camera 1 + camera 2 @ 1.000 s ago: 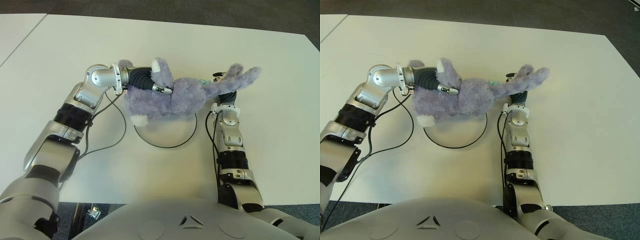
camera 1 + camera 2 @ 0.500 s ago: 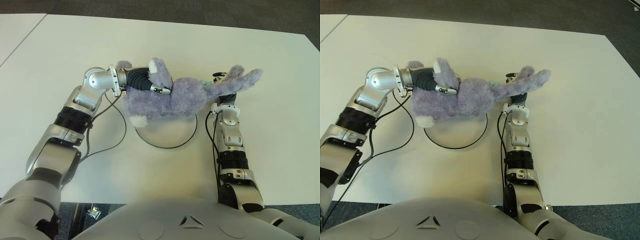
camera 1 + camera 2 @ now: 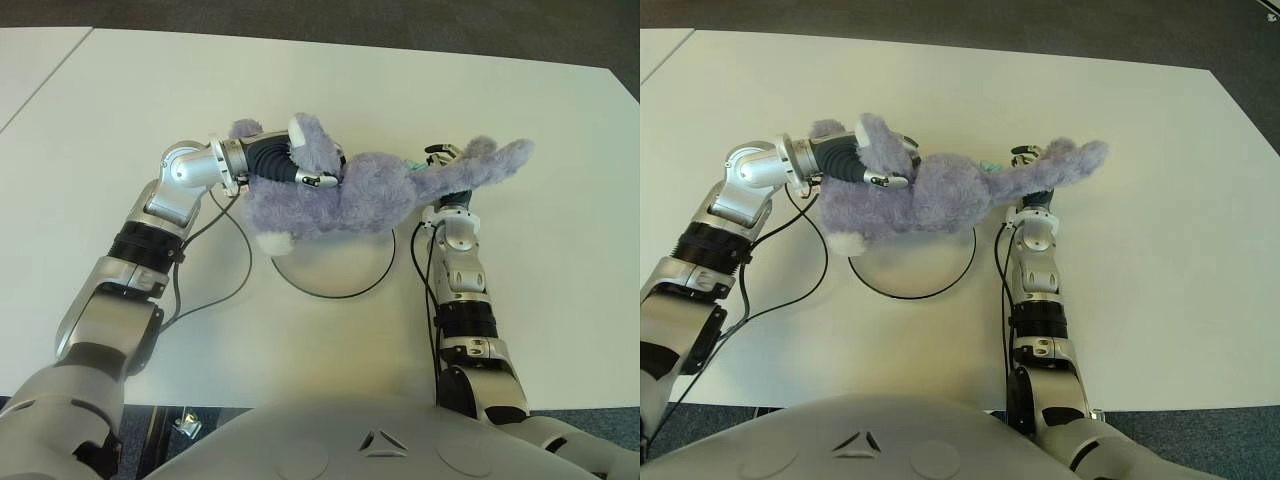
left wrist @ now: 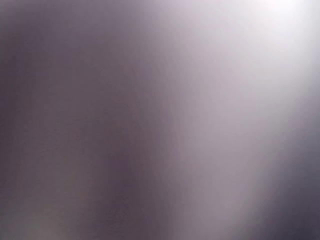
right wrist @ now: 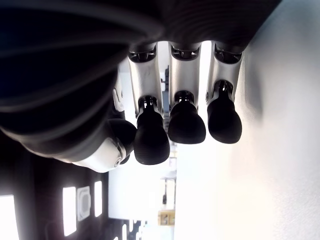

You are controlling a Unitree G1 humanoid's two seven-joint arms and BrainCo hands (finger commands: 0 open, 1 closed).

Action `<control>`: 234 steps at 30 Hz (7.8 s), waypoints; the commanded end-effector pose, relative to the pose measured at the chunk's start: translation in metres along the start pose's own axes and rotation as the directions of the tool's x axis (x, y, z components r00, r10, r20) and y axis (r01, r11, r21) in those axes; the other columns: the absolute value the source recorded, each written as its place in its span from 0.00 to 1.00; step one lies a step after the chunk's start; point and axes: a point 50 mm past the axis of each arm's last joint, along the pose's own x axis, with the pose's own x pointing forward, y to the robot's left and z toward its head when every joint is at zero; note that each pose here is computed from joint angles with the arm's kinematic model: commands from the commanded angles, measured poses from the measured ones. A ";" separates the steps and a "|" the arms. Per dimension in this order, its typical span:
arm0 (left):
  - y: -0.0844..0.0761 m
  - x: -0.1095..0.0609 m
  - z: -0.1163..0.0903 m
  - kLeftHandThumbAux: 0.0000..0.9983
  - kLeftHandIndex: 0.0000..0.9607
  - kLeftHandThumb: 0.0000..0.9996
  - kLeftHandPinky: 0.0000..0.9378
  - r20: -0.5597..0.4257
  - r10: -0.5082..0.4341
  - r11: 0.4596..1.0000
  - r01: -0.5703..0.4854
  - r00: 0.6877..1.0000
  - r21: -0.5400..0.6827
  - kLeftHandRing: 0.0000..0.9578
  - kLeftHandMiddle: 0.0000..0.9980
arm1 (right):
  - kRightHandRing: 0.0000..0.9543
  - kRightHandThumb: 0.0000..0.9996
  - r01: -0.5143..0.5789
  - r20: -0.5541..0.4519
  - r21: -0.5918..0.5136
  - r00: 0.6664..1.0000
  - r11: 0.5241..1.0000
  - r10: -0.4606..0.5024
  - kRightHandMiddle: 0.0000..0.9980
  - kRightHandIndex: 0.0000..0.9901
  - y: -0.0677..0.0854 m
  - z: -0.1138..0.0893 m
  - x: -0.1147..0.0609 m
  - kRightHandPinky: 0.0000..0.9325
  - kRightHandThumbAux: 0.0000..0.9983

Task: Put the doll into the plate.

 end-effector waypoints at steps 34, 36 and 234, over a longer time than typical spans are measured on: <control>0.002 -0.045 0.030 0.13 0.00 0.41 0.00 0.035 0.139 0.934 -0.143 0.990 0.327 0.00 0.00 | 0.82 0.71 -0.013 -0.084 0.016 0.996 1.000 0.015 0.78 0.45 0.001 -0.023 -0.001 0.75 0.72; 0.001 -0.045 0.030 0.13 0.00 0.41 0.00 0.035 0.155 0.923 -0.157 0.987 0.351 0.00 0.00 | 0.82 0.71 -0.015 -0.083 0.015 0.996 1.000 0.016 0.78 0.45 0.001 -0.023 -0.001 0.75 0.72; -0.025 0.038 0.039 0.13 0.00 0.44 0.02 -0.123 -0.621 0.711 0.622 0.774 0.327 0.00 0.00 | 0.80 0.71 -0.035 -0.100 -0.002 0.994 0.999 0.034 0.77 0.45 0.007 -0.021 -0.002 0.81 0.72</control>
